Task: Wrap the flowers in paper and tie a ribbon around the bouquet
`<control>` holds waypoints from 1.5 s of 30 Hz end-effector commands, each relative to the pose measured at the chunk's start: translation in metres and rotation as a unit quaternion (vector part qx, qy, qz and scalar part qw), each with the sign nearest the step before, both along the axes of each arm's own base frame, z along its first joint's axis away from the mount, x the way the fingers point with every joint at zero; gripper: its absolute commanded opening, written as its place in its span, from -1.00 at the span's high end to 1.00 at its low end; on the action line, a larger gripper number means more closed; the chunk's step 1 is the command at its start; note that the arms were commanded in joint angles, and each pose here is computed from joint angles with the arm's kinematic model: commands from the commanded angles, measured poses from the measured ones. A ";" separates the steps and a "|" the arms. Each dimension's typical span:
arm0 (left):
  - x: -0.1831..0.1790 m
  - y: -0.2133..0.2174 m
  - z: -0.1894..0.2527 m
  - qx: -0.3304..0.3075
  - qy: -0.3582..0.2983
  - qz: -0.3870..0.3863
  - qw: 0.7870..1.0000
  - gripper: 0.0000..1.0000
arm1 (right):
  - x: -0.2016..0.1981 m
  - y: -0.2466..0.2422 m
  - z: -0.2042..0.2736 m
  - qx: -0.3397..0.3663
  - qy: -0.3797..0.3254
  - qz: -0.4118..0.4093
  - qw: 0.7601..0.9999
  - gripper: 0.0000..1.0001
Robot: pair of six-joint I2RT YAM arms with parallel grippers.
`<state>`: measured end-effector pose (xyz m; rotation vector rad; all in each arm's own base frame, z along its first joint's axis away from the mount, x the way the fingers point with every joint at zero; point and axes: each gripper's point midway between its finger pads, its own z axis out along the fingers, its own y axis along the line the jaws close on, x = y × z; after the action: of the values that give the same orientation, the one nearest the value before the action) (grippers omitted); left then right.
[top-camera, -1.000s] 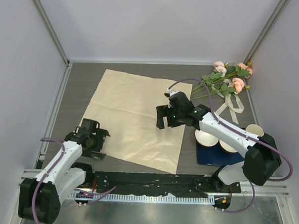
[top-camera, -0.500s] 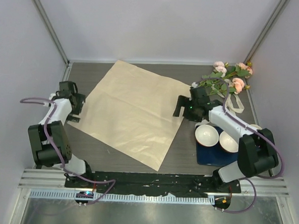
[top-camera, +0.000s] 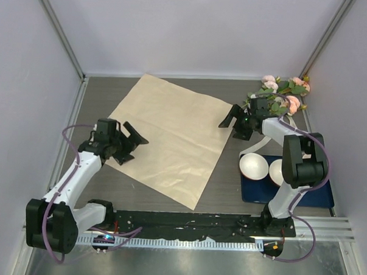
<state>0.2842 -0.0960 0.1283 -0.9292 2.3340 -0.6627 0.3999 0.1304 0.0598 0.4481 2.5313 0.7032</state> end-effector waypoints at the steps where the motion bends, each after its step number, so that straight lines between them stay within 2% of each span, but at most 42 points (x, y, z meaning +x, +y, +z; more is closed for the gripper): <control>1: -0.030 -0.037 -0.002 -0.080 0.003 -0.069 0.994 -0.99 | -0.003 0.015 0.006 0.042 -0.023 0.016 0.999 -0.88; 4: -0.043 -0.043 -0.014 -0.099 0.027 -0.076 0.992 -0.99 | -0.015 0.019 -0.009 0.042 -0.012 0.021 0.999 -0.82; 9: -0.063 -0.035 -0.034 -0.085 0.070 -0.052 0.993 -0.99 | -0.031 0.036 -0.025 0.048 -0.009 0.040 0.998 -0.59; 12: -0.076 -0.026 -0.047 -0.083 0.105 -0.003 0.991 -0.99 | -0.045 0.052 -0.025 0.069 0.001 0.048 0.996 -0.07; 13: -0.079 -0.023 -0.051 -0.084 0.116 0.017 0.990 -0.99 | -0.051 0.054 -0.026 0.069 0.008 0.044 0.997 0.21; 14: -0.084 -0.019 -0.056 -0.076 0.133 0.030 0.988 -0.99 | -0.048 0.058 -0.013 0.073 -0.018 0.046 0.996 0.36; 16: -0.089 -0.014 -0.056 -0.064 0.149 0.039 0.986 -0.99 | -0.059 0.066 -0.009 0.077 -0.017 0.046 0.996 0.66; 18: -0.094 -0.006 -0.059 -0.040 0.164 0.050 0.984 -0.99 | -0.063 0.075 0.005 0.105 -0.019 0.034 0.994 0.84; 19: -0.096 -0.002 -0.061 -0.028 0.170 0.056 0.983 -0.99 | -0.072 0.080 0.004 0.116 -0.011 0.032 0.993 1.00; 22: -0.109 0.010 -0.064 0.000 0.202 0.085 0.976 -1.00 | -0.078 0.088 0.023 0.154 -0.026 -0.014 0.988 1.00; 23: -0.109 0.010 -0.066 -0.001 0.201 0.088 0.976 -0.99 | -0.083 0.093 0.027 0.155 -0.039 -0.021 0.987 1.00; 24: -0.107 0.008 -0.067 -0.007 0.198 0.085 0.977 -0.99 | -0.077 0.090 0.031 0.155 -0.056 -0.068 0.984 1.00; 26: -0.105 0.009 -0.076 -0.011 0.197 0.094 0.976 -0.99 | -0.092 0.088 0.028 0.159 -0.068 -0.102 0.980 1.00; 27: -0.104 0.005 -0.080 -0.020 0.200 0.090 0.975 -0.99 | -0.087 0.086 0.033 0.172 -0.084 -0.133 0.972 1.00; 29: -0.096 0.000 -0.079 -0.029 0.185 0.074 0.979 -0.99 | -0.094 0.086 0.022 0.168 -0.083 -0.141 0.972 1.00; 34: -0.082 0.017 -0.061 0.030 0.147 0.067 0.986 -0.99 | -0.089 0.106 0.014 0.158 -0.089 -0.104 0.978 1.00; 39: -0.065 0.015 -0.030 0.029 0.102 0.056 0.993 -0.99 | -0.079 0.126 0.010 0.153 -0.085 -0.057 0.983 1.00; 45: -0.053 0.007 -0.021 0.025 0.090 0.026 0.995 -0.99 | -0.085 0.133 0.014 0.157 -0.079 -0.044 0.983 1.00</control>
<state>0.2191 -0.0854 0.0963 -1.1446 2.4636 -0.4936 0.3058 0.2521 0.0484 0.6527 2.3037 1.0122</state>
